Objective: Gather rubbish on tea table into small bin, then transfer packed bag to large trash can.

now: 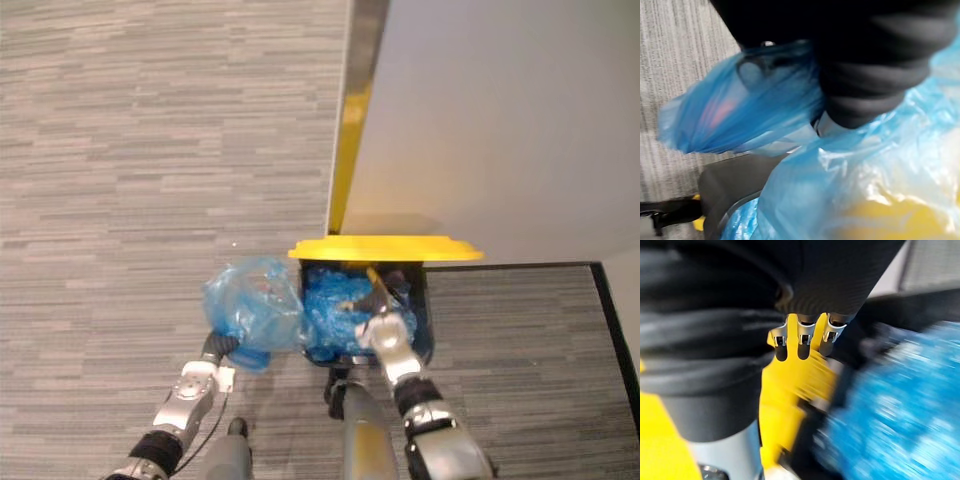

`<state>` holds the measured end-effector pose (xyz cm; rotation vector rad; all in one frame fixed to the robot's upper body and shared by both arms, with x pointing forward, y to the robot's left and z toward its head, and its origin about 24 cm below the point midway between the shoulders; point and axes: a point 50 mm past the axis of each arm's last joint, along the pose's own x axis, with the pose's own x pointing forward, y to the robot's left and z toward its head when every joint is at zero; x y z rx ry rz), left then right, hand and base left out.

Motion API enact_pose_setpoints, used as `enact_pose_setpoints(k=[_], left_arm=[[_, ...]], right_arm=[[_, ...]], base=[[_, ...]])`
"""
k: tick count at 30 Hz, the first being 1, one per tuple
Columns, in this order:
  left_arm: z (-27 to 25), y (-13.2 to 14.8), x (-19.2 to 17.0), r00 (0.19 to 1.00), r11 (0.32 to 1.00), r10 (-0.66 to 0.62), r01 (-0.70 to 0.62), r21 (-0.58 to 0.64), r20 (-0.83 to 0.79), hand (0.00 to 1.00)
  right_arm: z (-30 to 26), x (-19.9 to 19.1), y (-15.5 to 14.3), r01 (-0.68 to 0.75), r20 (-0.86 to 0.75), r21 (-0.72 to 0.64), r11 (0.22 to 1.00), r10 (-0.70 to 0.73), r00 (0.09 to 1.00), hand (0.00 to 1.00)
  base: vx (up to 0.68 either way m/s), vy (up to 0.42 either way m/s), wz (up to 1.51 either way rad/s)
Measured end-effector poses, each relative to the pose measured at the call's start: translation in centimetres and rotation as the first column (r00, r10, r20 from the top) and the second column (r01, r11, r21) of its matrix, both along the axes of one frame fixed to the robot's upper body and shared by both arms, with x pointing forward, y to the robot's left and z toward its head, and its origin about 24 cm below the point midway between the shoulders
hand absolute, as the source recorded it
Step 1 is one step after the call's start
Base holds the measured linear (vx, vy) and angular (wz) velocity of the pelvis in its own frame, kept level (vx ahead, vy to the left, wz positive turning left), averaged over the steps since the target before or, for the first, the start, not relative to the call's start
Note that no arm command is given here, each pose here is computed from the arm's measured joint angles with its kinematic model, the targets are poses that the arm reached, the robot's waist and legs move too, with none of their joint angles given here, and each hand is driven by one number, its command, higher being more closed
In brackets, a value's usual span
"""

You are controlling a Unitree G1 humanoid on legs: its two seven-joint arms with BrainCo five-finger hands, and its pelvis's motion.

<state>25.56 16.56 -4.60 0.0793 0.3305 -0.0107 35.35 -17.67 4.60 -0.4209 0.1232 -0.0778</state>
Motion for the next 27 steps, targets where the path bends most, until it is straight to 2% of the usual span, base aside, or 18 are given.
enact_pose_setpoints(k=[5,10,19,27], left_arm=[[1.8,-0.5,0.8,0.996,0.999,-0.024,0.028,-0.039,0.089,1.00],[3.4,-1.6,1.1,0.984,0.994,-0.079,0.091,-0.067,0.163,1.00],[6.4,-4.7,1.9,0.934,0.960,-0.219,0.258,-0.106,0.284,1.00],[10.5,-8.8,3.4,0.836,0.908,-0.347,0.413,-0.072,0.425,1.00]], right_arm=[[3.5,2.2,-2.3,0.068,0.062,-0.010,0.998,-0.067,0.996,0.00],[8.5,4.2,-2.3,0.075,0.178,0.061,0.995,-0.085,0.980,0.00],[9.9,4.7,-2.2,0.072,0.201,0.113,0.991,-0.094,0.975,0.00],[10.7,5.2,-1.7,0.064,0.209,0.145,0.987,-0.094,0.973,0.00]], base=[[-0.14,-0.049,0.06],[-0.02,-0.034,-0.13],[0.03,0.025,0.00],[0.08,0.052,-0.03]])
